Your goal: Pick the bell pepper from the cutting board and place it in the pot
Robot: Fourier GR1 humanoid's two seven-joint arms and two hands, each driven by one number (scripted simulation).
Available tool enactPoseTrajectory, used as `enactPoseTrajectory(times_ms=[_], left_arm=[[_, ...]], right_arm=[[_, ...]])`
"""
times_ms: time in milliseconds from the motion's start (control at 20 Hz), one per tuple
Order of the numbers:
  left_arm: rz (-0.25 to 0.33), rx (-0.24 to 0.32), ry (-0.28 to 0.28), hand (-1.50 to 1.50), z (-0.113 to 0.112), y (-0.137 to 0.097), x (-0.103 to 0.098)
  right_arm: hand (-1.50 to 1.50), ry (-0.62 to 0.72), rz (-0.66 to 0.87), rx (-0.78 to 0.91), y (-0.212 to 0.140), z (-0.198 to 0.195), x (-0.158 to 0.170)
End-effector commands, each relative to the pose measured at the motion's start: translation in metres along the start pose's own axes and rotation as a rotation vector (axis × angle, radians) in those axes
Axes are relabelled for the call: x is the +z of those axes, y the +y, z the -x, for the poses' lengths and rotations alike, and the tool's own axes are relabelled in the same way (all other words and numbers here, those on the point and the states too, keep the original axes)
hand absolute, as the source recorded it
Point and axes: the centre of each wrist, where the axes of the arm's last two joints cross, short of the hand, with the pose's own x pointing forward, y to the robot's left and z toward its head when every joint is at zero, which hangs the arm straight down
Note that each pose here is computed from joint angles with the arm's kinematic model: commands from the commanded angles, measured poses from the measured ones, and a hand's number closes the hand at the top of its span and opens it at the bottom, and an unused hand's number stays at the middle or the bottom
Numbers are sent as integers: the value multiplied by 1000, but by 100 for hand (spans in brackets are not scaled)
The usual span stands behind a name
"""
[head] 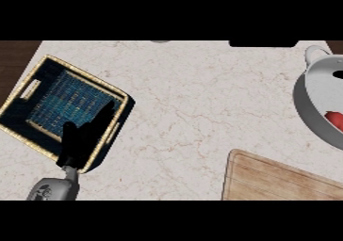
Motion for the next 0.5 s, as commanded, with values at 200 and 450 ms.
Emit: enactPoseTrajectory(times_ms=[200, 450], left_arm=[[-1, 28, 40, 0, 25, -3, 9], [11, 29, 47, 0, 34, -1, 20]], right_arm=[[-150, -23, 328, -296, -57, 22, -8], [-150, -72, 342, -390, -110, 76, 4]])
